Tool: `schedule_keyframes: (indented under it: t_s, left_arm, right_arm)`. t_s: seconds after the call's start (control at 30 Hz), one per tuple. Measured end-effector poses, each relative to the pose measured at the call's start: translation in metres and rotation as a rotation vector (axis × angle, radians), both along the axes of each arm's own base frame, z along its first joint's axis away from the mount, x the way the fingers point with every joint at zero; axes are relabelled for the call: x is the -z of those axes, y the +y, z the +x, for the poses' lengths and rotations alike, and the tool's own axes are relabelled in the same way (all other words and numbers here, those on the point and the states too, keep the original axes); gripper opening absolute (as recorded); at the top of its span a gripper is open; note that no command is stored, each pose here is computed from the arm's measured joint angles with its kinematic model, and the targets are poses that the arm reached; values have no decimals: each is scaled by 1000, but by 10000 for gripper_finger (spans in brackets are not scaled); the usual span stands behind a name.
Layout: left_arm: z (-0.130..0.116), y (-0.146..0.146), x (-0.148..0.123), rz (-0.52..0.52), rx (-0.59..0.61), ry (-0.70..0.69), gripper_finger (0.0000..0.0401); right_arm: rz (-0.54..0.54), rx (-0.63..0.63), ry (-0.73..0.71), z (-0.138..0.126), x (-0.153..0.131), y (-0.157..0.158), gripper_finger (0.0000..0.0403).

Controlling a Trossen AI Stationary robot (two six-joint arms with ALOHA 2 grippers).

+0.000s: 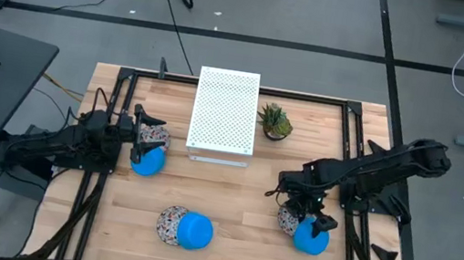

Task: Pick & Place Mini bowls
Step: Put the bottom right blue bowl on the shelf

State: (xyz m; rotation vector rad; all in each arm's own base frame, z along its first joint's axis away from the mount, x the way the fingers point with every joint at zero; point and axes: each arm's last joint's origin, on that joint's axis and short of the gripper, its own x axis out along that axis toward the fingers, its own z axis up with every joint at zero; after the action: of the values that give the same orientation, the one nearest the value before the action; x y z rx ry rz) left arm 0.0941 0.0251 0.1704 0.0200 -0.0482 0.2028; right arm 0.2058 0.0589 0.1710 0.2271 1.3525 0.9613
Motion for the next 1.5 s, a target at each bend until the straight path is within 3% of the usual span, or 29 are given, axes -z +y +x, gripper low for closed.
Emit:
schedule_keyframes:
  t_s: [0.57, 1.03, 1.5]
  left_arm:
    - [0, 0, 0, 0, 0, 0, 323]
    - [0, 0, 0, 0, 0, 0, 323]
    - [0, 0, 0, 0, 0, 0, 323]
  right_arm:
    - [3, -56, -37, -1, 0, 4, 326]
    - [-31, -50, -33, -1, 0, 5, 244]
    - [5, 25, 20, -1, -7, 6, 249]
